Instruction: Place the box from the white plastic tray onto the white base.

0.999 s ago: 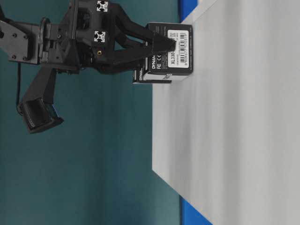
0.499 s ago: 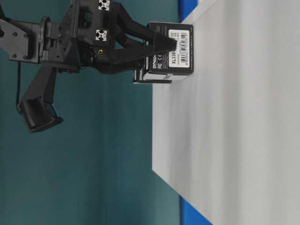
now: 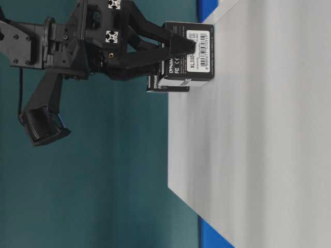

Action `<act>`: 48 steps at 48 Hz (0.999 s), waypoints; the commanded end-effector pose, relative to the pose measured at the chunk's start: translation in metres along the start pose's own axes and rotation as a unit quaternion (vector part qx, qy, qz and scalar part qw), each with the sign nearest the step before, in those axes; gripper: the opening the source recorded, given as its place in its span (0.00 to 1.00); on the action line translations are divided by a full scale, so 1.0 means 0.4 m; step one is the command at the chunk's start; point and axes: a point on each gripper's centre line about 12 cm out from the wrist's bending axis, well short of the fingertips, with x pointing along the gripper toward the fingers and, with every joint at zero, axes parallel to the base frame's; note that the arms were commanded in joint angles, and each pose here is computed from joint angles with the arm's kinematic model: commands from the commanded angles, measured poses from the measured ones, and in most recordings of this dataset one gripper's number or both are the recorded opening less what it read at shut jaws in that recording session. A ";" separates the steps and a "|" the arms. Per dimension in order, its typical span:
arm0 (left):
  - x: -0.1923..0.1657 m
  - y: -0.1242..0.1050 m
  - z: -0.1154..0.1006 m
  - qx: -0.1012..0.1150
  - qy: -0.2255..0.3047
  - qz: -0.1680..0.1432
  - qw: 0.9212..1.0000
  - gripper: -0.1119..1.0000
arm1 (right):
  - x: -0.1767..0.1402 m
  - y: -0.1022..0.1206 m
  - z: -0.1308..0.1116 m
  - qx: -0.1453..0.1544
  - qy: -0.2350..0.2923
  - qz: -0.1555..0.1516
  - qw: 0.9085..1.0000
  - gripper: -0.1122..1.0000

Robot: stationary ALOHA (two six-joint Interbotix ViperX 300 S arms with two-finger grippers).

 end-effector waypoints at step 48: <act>0.003 -0.004 0.028 0.002 -0.014 -0.004 1.000 0.04 | 0.011 -0.001 0.016 0.013 -0.014 -0.024 1.000 0.96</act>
